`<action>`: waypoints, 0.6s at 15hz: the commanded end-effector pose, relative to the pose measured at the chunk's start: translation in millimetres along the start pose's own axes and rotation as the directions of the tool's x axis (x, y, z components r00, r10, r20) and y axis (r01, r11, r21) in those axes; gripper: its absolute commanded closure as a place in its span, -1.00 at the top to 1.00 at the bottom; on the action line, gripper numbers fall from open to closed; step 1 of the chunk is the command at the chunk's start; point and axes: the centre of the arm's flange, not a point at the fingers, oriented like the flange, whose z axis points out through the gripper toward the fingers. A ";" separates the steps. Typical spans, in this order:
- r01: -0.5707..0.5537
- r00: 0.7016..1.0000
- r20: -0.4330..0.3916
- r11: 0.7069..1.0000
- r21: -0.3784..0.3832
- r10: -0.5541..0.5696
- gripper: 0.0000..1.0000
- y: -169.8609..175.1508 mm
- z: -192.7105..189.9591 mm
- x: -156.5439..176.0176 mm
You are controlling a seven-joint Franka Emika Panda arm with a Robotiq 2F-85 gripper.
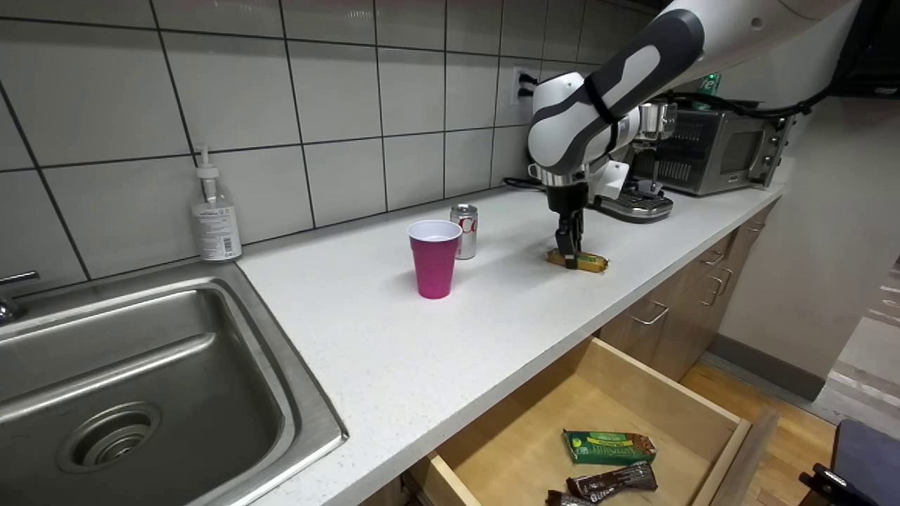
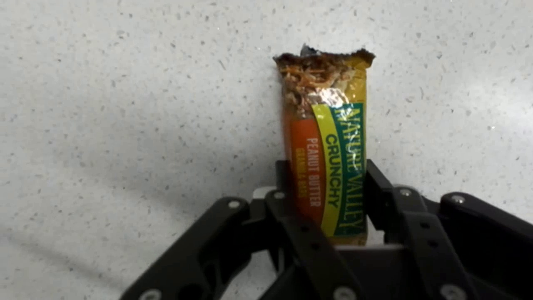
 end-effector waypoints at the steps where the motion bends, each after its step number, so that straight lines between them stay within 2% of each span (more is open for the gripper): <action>1: 0.023 1.000 -0.008 0.999 0.023 -0.023 -0.64 9.6 -6.5 4.5; 5: 0.066 0.997 -0.028 0.998 0.017 -0.065 -0.65 -3.9 -14.8 4.6; 9: 0.155 0.987 -0.052 0.988 0.005 -0.155 -0.65 -32.3 -26.9 5.1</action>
